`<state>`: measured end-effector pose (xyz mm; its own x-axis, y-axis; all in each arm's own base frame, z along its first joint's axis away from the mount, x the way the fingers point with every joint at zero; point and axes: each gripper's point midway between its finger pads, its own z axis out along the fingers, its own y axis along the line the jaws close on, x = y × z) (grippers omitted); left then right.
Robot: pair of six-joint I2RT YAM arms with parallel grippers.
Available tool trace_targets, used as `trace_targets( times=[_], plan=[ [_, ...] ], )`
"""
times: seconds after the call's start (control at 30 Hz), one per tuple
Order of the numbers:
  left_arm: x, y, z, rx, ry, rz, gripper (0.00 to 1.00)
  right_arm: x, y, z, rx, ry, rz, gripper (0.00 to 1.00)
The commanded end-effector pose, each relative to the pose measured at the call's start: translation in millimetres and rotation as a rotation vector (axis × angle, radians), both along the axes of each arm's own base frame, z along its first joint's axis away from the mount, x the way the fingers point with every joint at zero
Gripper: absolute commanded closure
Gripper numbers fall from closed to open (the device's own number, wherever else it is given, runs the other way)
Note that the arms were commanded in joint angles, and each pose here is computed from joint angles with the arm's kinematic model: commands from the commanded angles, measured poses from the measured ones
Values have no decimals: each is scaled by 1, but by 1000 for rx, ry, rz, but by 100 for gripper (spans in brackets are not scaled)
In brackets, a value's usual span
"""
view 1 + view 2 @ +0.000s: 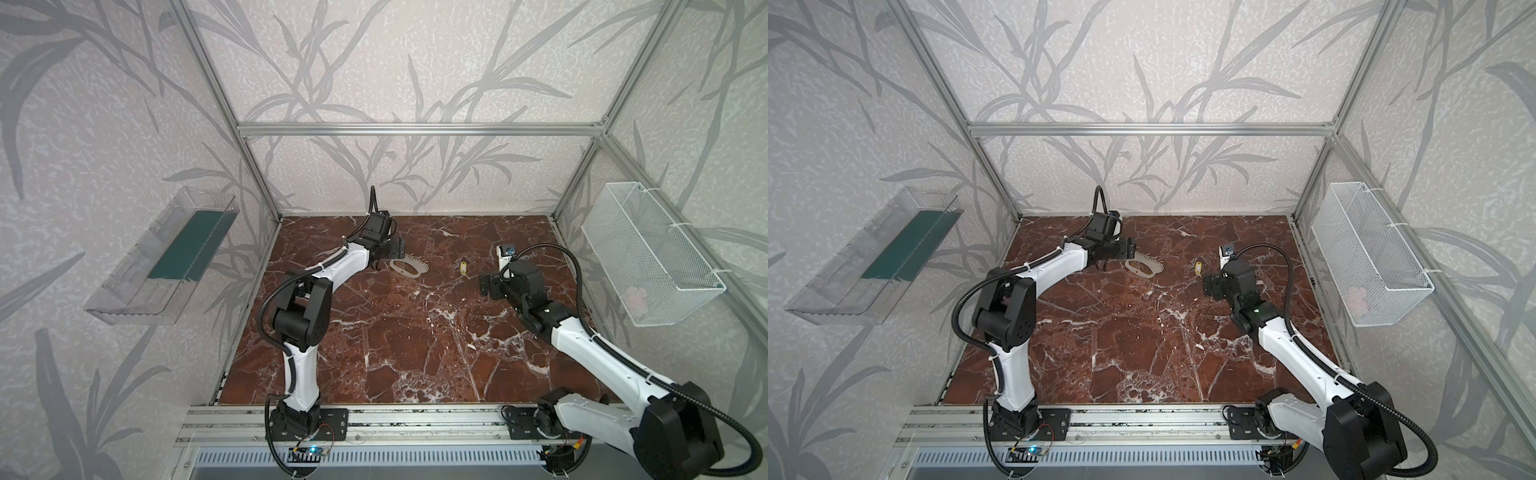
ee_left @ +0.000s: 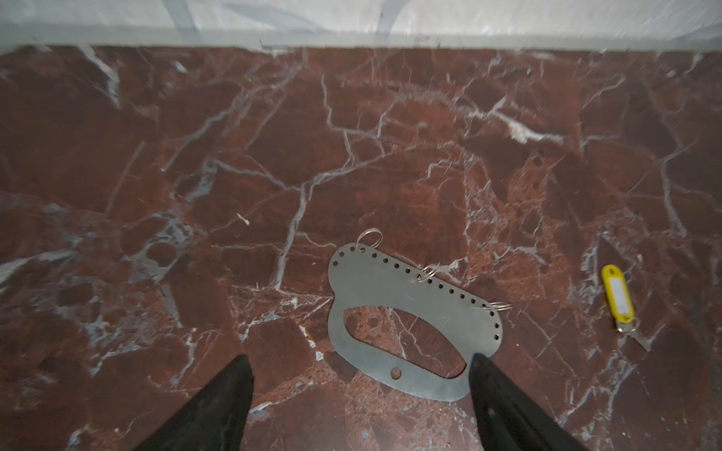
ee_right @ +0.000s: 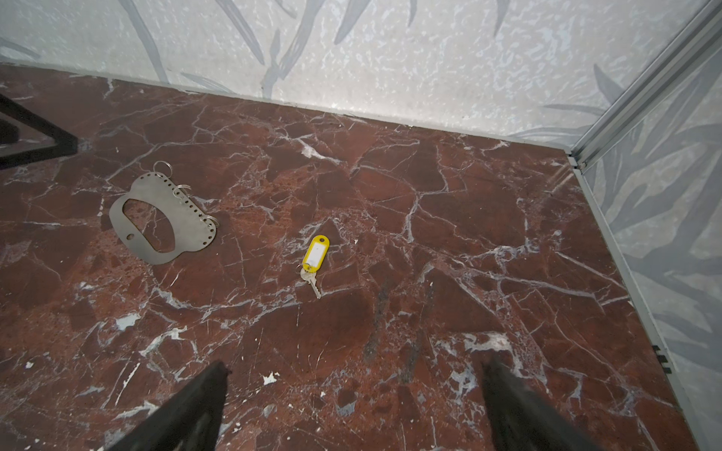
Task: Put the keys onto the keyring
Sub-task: 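Reach the left gripper down to the edge of the silver keyring plate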
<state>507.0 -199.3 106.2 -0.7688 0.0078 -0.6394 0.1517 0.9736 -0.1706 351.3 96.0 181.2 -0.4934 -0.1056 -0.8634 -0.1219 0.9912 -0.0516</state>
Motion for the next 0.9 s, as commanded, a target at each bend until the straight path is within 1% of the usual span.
trace_targets(
  times=[0.0,0.17,0.27,0.33,0.43,0.63,0.87],
  plan=[
    [-9,-7,-23,30,122,-45,14,0,3,2,12,23,7,1],
    [5,-18,-37,29,145,-62,17,1,2,0,-1,32,3,1],
    [7,-24,-38,17,144,-81,22,0,0,-1,-12,35,-3,1],
    [8,-29,-37,8,138,-94,22,0,-1,-2,-16,35,-4,1],
    [10,-32,-37,21,119,-101,24,1,0,-2,-11,34,-3,1],
    [26,-32,-39,48,72,-93,27,2,2,-2,-8,37,3,0],
    [46,-33,-48,85,34,-91,33,0,0,-2,-18,35,1,0]
  ],
)
